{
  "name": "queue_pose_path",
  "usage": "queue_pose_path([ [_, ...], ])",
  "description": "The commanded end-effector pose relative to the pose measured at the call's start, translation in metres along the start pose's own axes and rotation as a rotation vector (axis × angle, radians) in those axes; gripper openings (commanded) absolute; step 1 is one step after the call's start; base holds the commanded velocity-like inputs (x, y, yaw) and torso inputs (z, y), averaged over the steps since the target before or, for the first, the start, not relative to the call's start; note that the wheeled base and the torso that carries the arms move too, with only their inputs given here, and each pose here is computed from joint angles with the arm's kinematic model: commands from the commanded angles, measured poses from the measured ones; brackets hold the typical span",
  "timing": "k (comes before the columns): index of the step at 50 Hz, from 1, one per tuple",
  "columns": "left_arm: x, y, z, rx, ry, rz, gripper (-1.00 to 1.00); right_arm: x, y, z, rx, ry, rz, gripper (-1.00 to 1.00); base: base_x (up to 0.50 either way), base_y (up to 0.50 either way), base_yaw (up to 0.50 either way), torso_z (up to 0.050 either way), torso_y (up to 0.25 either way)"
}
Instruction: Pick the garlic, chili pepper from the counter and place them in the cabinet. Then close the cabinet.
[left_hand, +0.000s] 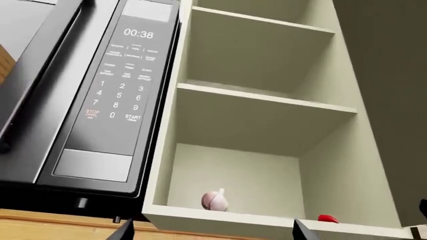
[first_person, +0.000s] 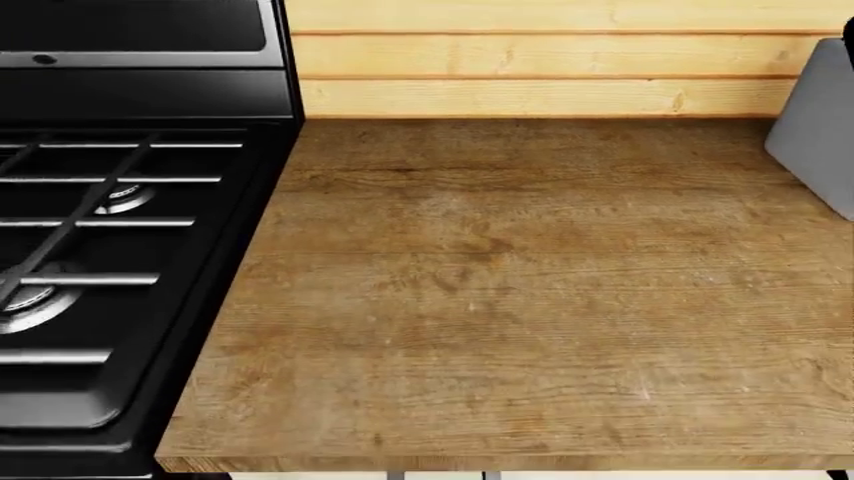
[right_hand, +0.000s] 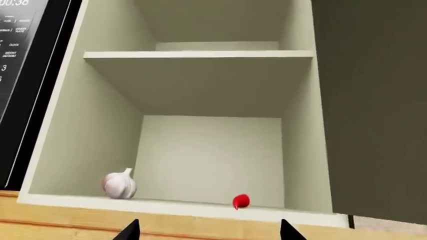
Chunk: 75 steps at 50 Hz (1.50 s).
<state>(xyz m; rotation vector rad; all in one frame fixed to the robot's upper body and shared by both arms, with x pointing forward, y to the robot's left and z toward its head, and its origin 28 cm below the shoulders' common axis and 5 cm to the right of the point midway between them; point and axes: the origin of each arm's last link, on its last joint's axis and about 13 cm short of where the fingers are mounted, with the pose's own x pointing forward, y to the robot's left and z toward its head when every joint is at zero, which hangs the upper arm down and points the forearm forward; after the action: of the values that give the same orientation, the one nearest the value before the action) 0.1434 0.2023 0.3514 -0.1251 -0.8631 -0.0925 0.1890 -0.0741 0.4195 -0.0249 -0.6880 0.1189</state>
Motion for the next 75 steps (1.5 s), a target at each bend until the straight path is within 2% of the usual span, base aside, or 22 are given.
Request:
queue_pose_path([
  [1, 0.0, 0.0, -0.003, 0.006, 0.015, -0.001, 1.0, -0.009, -0.003, -0.012, -0.003, 0.021, 0.022, 1.0, 0.0, 0.0, 0.0, 0.0, 0.0],
  [13, -0.002, 0.002, -0.002, 0.007, 0.009, 0.007, 1.0, -0.015, -0.002, -0.016, -0.004, -0.01, 0.085, 1.0, 0.25, -0.41, 0.0, 0.0, 0.0],
  [19, -0.002, 0.002, 0.0, 0.004, 0.005, 0.008, 1.0, -0.014, -0.002, -0.016, 0.042, 0.006, 0.075, 1.0, 0.15, -0.11, 0.0, 0.0, 0.0],
  [26, -0.002, 0.001, 0.001, 0.003, 0.004, 0.005, 1.0, -0.014, -0.002, -0.015, 0.028, 0.006, 0.079, 1.0, 0.0, -0.01, 0.0, 0.0, 0.0],
  [36, -0.001, 0.0, 0.001, 0.006, 0.002, 0.003, 1.0, -0.013, -0.002, -0.014, 0.028, 0.006, 0.071, 1.0, 0.01, -0.5, 0.0, 0.0, 0.0],
  [46, -0.001, 0.002, 0.003, 0.007, -0.004, 0.012, 1.0, -0.012, -0.004, -0.016, 0.035, 0.021, 0.06, 1.0, 0.0, 0.0, 0.0, 0.0, 0.0],
  [56, -0.002, 0.004, 0.002, 0.008, 0.0, 0.017, 1.0, -0.021, -0.022, -0.028, 0.097, 0.051, 0.008, 1.0, 0.0, 0.0, 0.0, 0.0, 0.0],
  [61, -0.002, 0.003, 0.001, 0.012, 0.0, 0.016, 1.0, -0.031, -0.034, -0.031, 0.156, 0.035, -0.035, 1.0, 0.0, 0.0, 0.0, 0.0, 0.0],
  [67, -0.002, 0.003, 0.0, 0.014, 0.003, 0.016, 1.0, -0.041, -0.041, -0.031, 0.207, 0.016, -0.047, 1.0, 0.0, 0.0, 0.0, 0.0, 0.0],
  [75, -0.002, 0.004, -0.001, 0.007, 0.009, 0.015, 1.0, -0.041, -0.048, -0.016, 0.32, -0.023, -0.027, 1.0, 0.0, 0.0, 0.0, 0.0, 0.0],
])
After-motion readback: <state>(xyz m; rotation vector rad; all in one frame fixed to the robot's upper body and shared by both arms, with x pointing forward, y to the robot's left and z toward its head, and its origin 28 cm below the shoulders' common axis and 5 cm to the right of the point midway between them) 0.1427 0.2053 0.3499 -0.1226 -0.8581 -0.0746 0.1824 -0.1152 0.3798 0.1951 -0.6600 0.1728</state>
